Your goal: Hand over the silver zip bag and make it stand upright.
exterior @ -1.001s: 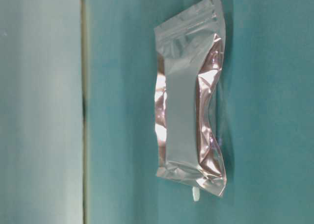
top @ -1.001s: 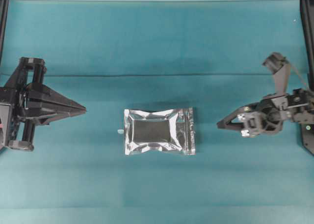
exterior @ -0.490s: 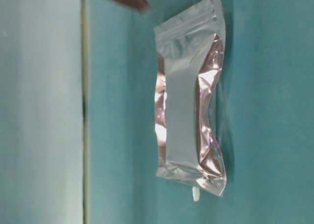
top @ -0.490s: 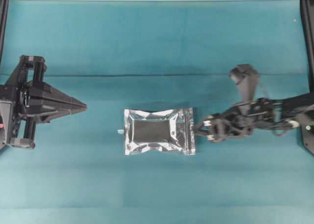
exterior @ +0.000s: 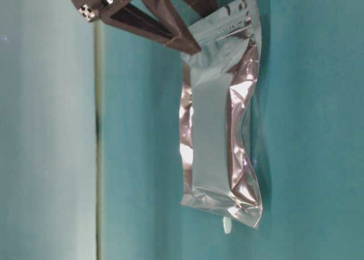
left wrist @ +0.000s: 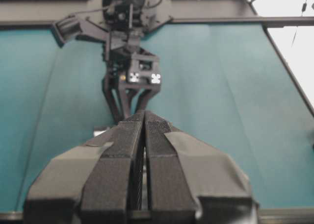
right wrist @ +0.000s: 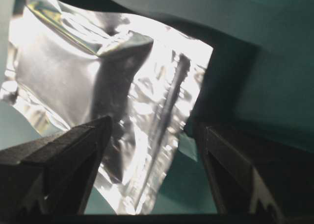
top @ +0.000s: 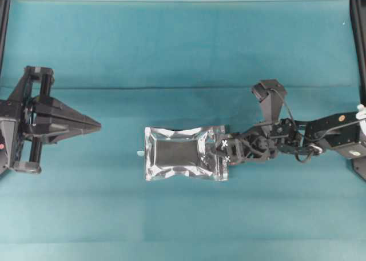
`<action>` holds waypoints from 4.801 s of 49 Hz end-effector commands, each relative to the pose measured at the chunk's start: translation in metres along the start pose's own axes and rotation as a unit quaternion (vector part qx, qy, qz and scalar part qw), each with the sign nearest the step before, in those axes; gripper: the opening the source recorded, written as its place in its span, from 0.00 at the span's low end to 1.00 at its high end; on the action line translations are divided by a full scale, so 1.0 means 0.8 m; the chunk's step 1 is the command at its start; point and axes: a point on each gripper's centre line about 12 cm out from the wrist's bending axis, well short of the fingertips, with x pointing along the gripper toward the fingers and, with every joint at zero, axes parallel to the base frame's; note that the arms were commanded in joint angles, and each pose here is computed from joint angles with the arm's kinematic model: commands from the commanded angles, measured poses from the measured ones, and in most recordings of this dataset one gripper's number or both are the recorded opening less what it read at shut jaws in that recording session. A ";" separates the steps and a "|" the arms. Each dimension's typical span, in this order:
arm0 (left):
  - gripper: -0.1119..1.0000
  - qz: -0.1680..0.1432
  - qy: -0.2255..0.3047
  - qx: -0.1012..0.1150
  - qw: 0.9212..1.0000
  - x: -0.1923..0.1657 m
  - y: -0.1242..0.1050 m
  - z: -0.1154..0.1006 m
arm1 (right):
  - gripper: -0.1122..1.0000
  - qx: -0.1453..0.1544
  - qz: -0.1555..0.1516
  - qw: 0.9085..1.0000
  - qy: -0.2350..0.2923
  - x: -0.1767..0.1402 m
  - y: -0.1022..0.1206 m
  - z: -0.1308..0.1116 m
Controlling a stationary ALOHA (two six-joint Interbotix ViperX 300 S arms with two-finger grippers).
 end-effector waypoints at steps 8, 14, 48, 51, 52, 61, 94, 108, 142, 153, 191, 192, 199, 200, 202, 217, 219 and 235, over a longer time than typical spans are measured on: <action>0.11 0.007 -0.014 0.000 1.000 0.001 0.004 0.012 | 0.94 0.006 0.017 1.000 -0.013 0.017 0.015 0.004; 0.11 0.007 -0.014 0.000 1.000 0.001 0.005 0.012 | 0.94 0.005 0.016 1.000 -0.011 0.027 0.019 0.002; 0.11 0.015 -0.012 -0.002 1.000 0.000 0.009 0.010 | 0.13 -0.014 0.065 0.997 -0.035 -0.008 0.044 0.021; 0.11 0.015 -0.012 -0.001 1.000 0.000 0.009 0.010 | 0.10 -0.023 0.074 0.996 -0.034 -0.017 0.055 0.026; 0.11 0.015 -0.012 -0.002 1.000 0.000 0.009 0.010 | 0.09 -0.025 0.078 0.996 -0.034 -0.021 0.060 0.029; 0.11 0.017 -0.008 -0.001 1.000 0.000 0.011 0.006 | 0.09 -0.089 0.061 0.994 0.014 -0.052 0.098 0.043; 0.11 0.020 -0.004 -0.001 1.000 -0.003 0.012 0.001 | 0.09 -0.311 -0.031 0.931 0.189 -0.091 0.202 0.085; 0.11 0.020 -0.004 -0.001 1.000 -0.005 0.012 -0.001 | 0.09 -0.383 -0.042 0.891 0.241 -0.082 0.221 0.086; 0.11 0.030 0.021 -0.019 0.999 -0.010 0.017 -0.026 | 0.09 -0.559 -0.047 0.788 0.253 -0.063 0.250 0.100; 0.11 0.032 0.048 -0.023 0.998 -0.013 0.018 -0.039 | 0.09 -0.574 -0.065 0.776 0.254 -0.045 0.244 0.102; 0.11 0.039 0.089 -0.029 0.995 -0.018 0.021 -0.079 | 0.09 -0.599 -0.076 0.755 0.258 -0.023 0.243 0.092; 0.11 0.039 0.090 -0.029 0.995 -0.017 0.021 -0.079 | 0.09 -0.599 -0.074 0.754 0.257 -0.023 0.244 0.091; 0.11 0.039 0.086 -0.030 0.995 -0.013 0.021 -0.080 | 0.09 -0.601 -0.073 0.753 0.259 -0.022 0.245 0.087; 0.12 0.040 0.084 -0.031 0.995 -0.012 0.022 -0.080 | 0.09 -0.601 -0.074 0.752 0.260 -0.022 0.244 0.086; 0.14 0.041 0.085 -0.032 0.995 -0.009 0.023 -0.081 | 0.09 -0.601 -0.075 0.752 0.261 -0.022 0.244 0.086; 0.78 0.054 0.122 -0.077 0.988 0.020 0.030 -0.110 | 0.09 -0.602 -0.073 0.751 0.262 -0.021 0.244 0.083; 0.87 0.054 0.119 -0.081 0.988 0.025 0.030 -0.114 | 0.09 -0.601 -0.073 0.752 0.261 -0.021 0.245 0.083; 0.94 0.052 0.122 -0.095 0.987 0.078 0.033 -0.165 | 0.09 -0.600 -0.071 0.754 0.257 -0.021 0.247 0.084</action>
